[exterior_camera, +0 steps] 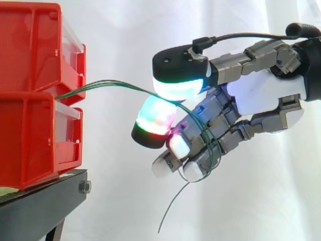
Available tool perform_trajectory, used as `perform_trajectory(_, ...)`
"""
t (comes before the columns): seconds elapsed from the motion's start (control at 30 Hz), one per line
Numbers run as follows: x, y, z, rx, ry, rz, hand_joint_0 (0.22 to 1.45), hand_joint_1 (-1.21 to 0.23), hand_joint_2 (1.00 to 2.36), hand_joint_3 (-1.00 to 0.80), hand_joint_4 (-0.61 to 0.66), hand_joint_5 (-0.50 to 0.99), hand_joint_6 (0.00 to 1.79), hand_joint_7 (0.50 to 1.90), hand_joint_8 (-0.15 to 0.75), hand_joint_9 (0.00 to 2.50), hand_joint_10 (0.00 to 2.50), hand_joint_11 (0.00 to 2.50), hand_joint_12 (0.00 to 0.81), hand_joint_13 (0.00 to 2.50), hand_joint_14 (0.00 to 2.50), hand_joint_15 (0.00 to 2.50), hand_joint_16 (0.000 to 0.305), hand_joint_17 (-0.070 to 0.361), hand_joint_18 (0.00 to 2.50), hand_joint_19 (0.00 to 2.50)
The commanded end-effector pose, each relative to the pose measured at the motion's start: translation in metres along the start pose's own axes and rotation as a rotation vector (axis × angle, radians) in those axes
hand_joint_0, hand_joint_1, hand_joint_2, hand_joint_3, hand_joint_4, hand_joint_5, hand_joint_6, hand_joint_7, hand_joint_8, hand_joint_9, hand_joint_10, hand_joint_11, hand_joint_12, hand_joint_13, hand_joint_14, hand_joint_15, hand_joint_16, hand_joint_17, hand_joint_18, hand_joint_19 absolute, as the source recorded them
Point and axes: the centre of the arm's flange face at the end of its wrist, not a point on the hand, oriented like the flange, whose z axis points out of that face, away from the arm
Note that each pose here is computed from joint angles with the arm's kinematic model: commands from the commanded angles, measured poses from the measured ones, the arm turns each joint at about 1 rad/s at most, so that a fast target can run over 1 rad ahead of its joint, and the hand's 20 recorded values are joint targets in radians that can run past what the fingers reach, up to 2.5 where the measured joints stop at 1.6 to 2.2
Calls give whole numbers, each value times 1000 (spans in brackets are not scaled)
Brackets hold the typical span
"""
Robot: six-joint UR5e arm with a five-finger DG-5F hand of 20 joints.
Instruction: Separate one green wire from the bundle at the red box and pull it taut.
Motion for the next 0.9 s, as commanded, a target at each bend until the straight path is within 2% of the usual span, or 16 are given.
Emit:
perform_trajectory(0.0,0,0,0,1,2,-1,614,-810,1017,-237,179,-208,911,968,290,771,15,645,321,620,8,227,49,111,664,302)
perform_trajectory(0.17,1,1,-1,4,19,8,610,-804,1017,-251,182,-207,909,970,289,772,14,648,323,626,8,225,49,111,666,307)
perform_trajectory(0.2,3,0,-1,1,34,20,609,-802,1017,-251,184,-207,909,969,290,773,16,656,323,625,8,228,49,111,666,302)
perform_trajectory(0.43,6,2,-2,-5,47,31,612,-800,1016,-266,185,-207,909,956,291,780,15,651,324,627,8,226,49,110,673,308)
perform_trajectory(0.67,8,3,-1,-13,68,47,590,-776,1006,-427,188,-201,903,985,294,805,12,672,326,636,8,224,49,111,684,307)
perform_trajectory(0.73,10,3,-1,-20,82,52,574,-757,1001,-485,189,-197,902,981,298,809,12,671,329,637,8,230,50,112,688,304)
perform_trajectory(0.87,9,3,0,-28,88,57,555,-740,1000,-500,191,-190,897,993,300,821,12,679,330,643,8,233,50,113,692,302)
